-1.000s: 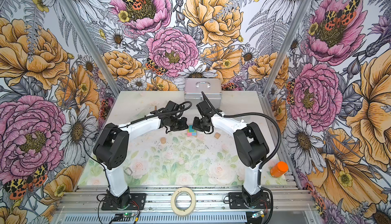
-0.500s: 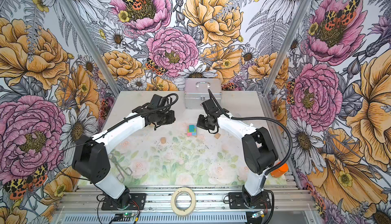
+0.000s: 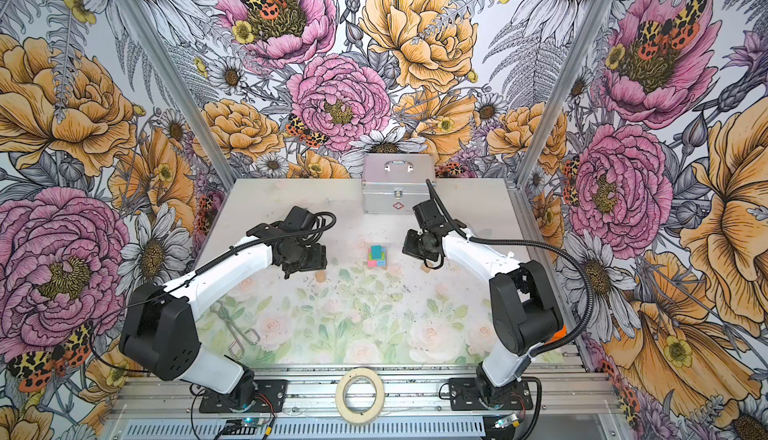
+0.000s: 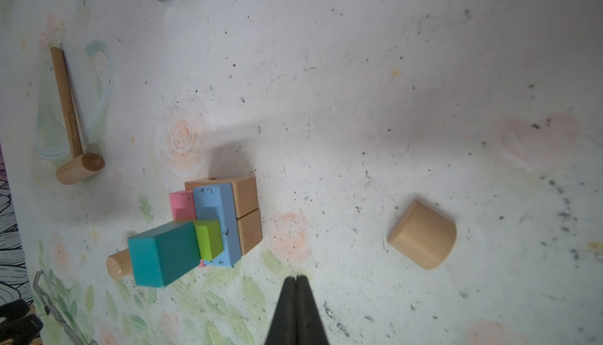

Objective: Build the wood block tower
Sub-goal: 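Move the left gripper to the wooden cylinder while the right gripper draws back, then close the left gripper on the wooden cylinder and lift it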

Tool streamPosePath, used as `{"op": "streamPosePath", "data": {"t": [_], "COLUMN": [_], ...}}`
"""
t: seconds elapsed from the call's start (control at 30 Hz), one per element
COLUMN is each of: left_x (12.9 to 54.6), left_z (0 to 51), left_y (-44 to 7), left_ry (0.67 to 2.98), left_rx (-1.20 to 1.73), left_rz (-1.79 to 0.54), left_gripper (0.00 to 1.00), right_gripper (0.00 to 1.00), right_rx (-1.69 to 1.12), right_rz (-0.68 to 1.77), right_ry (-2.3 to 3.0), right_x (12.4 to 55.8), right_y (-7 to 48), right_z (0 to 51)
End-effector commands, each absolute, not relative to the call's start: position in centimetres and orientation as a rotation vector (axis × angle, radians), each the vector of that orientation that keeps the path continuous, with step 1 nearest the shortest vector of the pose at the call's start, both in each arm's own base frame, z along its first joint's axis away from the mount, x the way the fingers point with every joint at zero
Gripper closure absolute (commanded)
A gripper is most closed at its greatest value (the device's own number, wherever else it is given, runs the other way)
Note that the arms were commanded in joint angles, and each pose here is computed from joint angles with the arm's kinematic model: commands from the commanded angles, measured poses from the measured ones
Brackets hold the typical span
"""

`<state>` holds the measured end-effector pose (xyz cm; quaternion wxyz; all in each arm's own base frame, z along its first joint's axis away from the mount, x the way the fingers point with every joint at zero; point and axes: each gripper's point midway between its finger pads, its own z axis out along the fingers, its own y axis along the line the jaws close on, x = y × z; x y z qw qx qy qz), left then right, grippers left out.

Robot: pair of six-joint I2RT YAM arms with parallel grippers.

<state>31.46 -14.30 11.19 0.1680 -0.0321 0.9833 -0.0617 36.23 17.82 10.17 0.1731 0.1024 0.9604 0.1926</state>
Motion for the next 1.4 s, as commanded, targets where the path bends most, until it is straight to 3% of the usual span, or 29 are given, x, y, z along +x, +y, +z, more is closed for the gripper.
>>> {"op": "streamPosePath", "data": {"t": [0.0,0.3,0.57,1.37], "left_x": [31.7,32.7,33.2,33.4], "left_z": [10.1,7.0,5.6,4.1], "left_y": [-13.9,-14.9,-15.2,-15.6], "left_ry": [2.811,2.861,2.872,2.907], "left_rx": [-0.117,-0.144,-0.169,-0.164], "left_rz": [-0.119,-0.126,-0.128,-0.122], "left_gripper": [0.27,0.28,0.44,0.67], "right_gripper": [1.00,1.00,1.00,1.00], "right_rx": [0.286,0.308,0.319,0.336], "right_rz": [0.519,0.509,0.509,0.510], "right_ry": [2.666,2.671,2.675,2.673], "right_x": [36.5,36.0,35.8,35.7], "right_y": [16.7,16.0,15.8,15.5], "right_z": [11.5,10.7,10.3,10.2]}}
